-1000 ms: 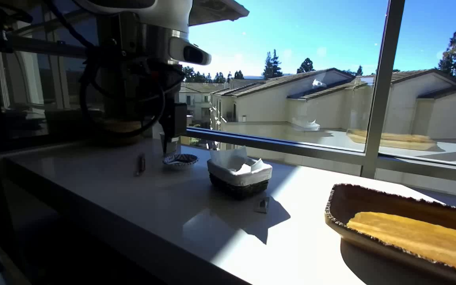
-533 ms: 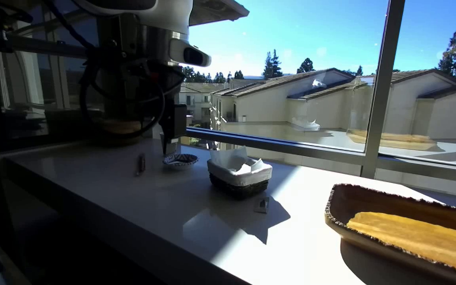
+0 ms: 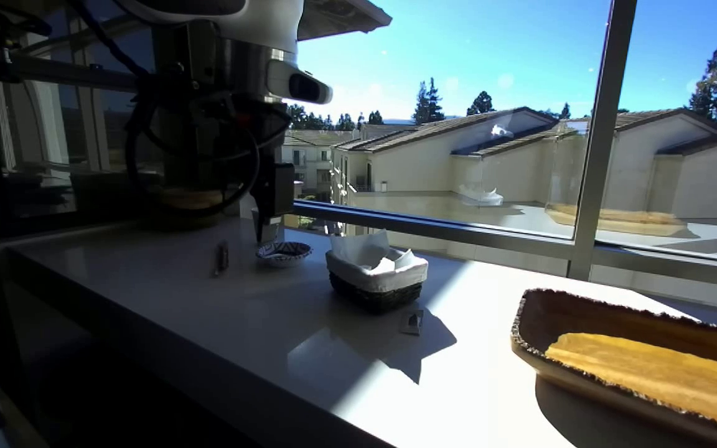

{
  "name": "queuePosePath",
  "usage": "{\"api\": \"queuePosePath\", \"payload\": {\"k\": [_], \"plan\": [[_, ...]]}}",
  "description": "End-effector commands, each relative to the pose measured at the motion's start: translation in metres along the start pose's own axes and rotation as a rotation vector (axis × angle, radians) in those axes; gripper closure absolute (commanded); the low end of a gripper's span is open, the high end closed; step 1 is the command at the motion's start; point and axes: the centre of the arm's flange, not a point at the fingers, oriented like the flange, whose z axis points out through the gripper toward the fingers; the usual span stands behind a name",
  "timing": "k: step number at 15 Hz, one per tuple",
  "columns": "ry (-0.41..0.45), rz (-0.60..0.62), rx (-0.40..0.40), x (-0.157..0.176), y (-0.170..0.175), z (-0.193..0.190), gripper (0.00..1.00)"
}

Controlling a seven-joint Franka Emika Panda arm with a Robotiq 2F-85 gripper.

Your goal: Remove the paper towel out of the box

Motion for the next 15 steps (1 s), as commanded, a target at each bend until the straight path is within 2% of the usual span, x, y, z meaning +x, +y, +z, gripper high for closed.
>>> {"api": "queuePosePath", "payload": {"k": [1,6,11,15], "plan": [[-0.011,0.067,-0.043,0.030,0.012,-0.004,0.00],[-0.033,0.130,-0.122,0.087,0.015,-0.017,0.00],[0.038,0.109,-0.262,0.155,-0.014,-0.024,0.00],[0.068,0.143,-0.292,0.192,-0.045,-0.021,0.00]]}}
